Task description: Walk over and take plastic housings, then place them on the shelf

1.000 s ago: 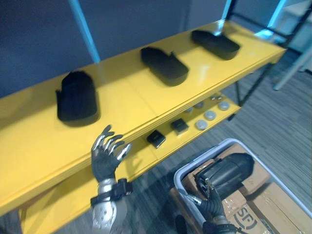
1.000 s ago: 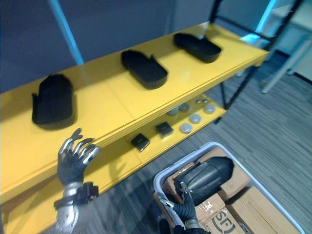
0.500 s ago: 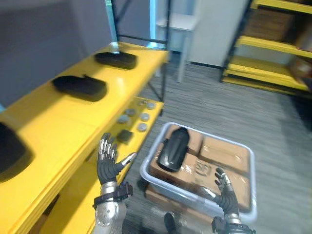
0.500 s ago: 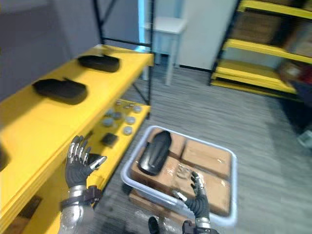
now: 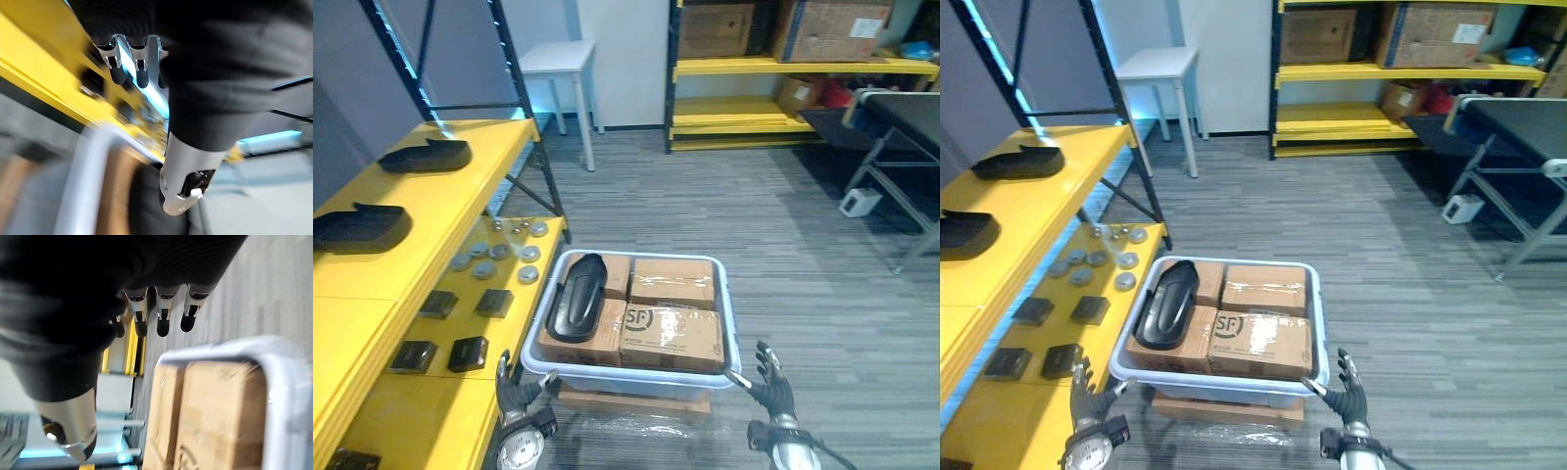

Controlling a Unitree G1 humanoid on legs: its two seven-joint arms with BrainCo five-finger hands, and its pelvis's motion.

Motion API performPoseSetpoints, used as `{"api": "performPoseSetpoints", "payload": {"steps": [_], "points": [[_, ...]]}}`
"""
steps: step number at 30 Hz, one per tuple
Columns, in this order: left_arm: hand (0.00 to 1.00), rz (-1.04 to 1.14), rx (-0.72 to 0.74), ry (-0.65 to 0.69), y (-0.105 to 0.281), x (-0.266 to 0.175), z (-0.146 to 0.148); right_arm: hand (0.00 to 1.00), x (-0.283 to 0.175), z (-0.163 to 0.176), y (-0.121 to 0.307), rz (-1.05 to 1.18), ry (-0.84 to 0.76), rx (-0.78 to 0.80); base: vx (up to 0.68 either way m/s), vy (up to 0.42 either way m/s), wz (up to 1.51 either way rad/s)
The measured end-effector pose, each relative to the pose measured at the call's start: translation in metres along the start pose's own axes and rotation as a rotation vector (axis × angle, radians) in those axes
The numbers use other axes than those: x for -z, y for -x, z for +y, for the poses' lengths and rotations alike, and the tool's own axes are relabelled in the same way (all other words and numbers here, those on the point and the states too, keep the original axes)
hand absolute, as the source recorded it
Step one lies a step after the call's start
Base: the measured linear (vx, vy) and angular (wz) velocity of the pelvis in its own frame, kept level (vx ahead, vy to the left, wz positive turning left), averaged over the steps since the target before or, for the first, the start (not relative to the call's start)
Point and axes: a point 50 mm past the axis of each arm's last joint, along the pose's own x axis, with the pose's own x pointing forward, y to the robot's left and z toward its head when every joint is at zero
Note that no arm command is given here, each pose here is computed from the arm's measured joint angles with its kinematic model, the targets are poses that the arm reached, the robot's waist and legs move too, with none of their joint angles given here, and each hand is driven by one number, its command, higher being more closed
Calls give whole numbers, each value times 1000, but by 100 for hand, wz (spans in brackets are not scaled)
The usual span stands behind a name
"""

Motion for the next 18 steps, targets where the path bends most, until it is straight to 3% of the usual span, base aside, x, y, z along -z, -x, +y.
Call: {"api": "performPoseSetpoints", "payload": {"steps": [7,11,14,18], "points": [[0,73,-32,-81,-1,21,17,0,-47,19,-63,-72,36,44,52,189,23],[0,91,-38,-106,-3,26,21,0,-121,41,-106,-206,41,43,35,103,17],[0,99,-34,-111,-3,28,21,0,-188,30,-132,-286,-24,156,41,38,25],[0,102,17,-131,2,32,11,0,-223,11,-142,-304,-24,253,65,20,32]]}}
